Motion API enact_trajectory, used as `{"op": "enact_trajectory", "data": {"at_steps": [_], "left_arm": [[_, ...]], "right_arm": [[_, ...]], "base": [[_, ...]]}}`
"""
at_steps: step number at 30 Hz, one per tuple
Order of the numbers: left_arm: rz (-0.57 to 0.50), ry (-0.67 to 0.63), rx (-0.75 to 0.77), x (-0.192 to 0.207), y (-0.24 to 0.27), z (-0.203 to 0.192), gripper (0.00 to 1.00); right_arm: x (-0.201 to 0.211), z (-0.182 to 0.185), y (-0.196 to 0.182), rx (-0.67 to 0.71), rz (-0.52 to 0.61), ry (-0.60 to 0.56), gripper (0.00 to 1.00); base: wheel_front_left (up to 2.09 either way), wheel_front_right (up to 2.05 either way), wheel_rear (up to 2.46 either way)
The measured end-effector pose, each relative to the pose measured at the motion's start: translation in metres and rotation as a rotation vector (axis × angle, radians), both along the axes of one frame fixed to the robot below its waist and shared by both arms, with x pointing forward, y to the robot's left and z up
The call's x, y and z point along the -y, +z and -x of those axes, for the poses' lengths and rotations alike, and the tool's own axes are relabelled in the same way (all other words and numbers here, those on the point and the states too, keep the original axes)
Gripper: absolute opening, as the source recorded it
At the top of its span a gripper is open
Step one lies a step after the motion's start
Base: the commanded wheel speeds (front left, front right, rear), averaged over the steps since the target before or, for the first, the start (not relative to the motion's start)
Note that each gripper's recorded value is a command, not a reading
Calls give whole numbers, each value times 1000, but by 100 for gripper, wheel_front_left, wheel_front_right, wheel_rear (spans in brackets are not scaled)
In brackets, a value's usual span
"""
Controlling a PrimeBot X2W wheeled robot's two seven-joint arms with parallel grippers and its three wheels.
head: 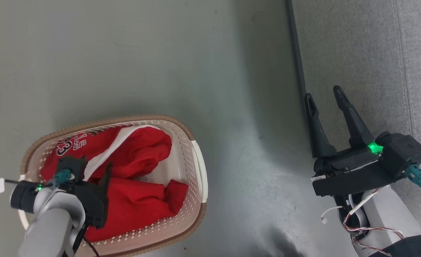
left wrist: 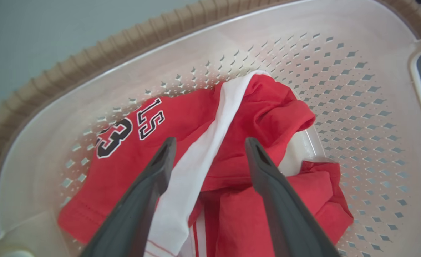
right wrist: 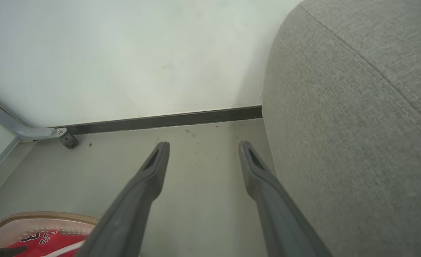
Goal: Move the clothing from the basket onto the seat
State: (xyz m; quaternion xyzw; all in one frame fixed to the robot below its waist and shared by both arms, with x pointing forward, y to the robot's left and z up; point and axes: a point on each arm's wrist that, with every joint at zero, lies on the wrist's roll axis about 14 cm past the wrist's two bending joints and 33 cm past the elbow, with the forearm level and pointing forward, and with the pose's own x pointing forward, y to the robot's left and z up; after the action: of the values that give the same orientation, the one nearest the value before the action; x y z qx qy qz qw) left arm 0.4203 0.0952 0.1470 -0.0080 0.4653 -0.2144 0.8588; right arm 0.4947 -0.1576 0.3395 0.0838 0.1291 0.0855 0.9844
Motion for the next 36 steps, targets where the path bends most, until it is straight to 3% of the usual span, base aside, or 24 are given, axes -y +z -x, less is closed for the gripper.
{"op": "enact_trajectory", "data": {"at_steps": [7, 22, 23, 25, 36], "left_arm": [[-12, -51, -33, 9, -22, -3, 100], [-180, -188, -67, -5, -62, -7, 100], [-183, -186, -68, -5, -63, -8, 92], [-185, -182, -65, -5, -63, -11, 2], [-171, -172, -35, -5, -49, -15, 0]], "right_arm": [[3, 6, -21, -49, 20, 3, 100], [1, 10, -49, -107, 25, 11, 100], [1, 10, -50, -109, 26, 11, 100], [2, 11, -52, -114, 27, 9, 100], [-2, 8, -40, -96, 17, 15, 100]], "base": [[0, 0, 0], [0, 0, 0], [0, 0, 0], [0, 0, 0], [0, 0, 0]]}}
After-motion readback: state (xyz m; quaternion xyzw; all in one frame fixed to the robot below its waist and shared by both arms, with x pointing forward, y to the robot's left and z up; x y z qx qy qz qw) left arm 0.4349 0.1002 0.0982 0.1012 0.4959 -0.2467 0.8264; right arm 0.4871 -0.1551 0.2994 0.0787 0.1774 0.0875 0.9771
